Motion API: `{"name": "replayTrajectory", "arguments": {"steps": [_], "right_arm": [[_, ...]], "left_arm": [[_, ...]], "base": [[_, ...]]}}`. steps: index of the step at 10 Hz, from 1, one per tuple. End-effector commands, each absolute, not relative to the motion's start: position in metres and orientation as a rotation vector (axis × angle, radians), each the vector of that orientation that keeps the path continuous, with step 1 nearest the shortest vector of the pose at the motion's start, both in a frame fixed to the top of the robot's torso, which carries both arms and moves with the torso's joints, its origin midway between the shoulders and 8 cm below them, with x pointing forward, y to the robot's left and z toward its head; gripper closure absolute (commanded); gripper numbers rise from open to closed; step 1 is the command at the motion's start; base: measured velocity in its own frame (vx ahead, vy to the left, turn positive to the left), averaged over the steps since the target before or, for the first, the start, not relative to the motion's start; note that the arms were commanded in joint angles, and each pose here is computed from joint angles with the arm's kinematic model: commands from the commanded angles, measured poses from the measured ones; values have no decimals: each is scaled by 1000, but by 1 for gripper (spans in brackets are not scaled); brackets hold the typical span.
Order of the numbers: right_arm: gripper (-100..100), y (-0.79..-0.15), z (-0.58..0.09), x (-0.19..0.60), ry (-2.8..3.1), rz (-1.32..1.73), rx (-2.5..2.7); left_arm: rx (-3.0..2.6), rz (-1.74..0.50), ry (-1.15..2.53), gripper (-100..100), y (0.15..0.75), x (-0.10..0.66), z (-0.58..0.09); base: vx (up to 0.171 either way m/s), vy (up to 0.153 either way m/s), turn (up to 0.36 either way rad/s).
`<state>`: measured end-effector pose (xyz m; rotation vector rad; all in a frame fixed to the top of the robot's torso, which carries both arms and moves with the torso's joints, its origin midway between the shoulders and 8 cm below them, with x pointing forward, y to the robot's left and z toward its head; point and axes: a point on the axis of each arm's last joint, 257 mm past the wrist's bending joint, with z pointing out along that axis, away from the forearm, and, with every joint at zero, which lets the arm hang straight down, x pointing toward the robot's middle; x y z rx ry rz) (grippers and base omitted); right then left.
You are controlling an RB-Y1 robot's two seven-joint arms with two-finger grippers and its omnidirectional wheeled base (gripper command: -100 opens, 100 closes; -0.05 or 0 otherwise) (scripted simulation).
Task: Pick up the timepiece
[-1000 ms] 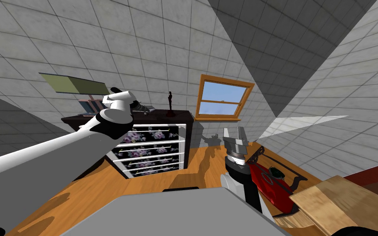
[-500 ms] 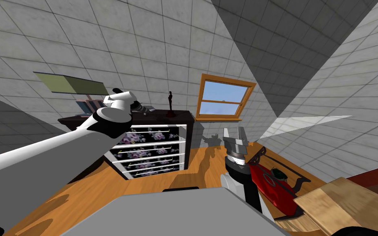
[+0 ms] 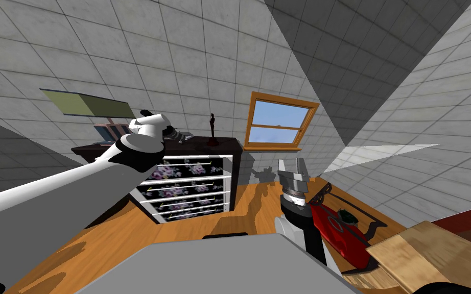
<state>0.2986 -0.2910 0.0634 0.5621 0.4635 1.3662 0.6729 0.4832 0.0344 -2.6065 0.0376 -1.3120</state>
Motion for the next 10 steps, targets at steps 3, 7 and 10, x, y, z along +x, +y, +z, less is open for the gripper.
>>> {"name": "replayTrajectory", "arguments": {"steps": [3,7,10], "right_arm": [[0,-291,63,299,463,1366,562],[0,-291,63,299,463,1366,562],[0,-291,63,299,463,1366,562]], "left_arm": [[-2584,-1331,-11,-100,496,672,33],[-2541,-1362,-93,-100,518,670,29],[-2496,-1390,-170,-100,539,666,26]], "base": [[-6,-24,22],[-4,-140,64],[-15,-97,52]]}}
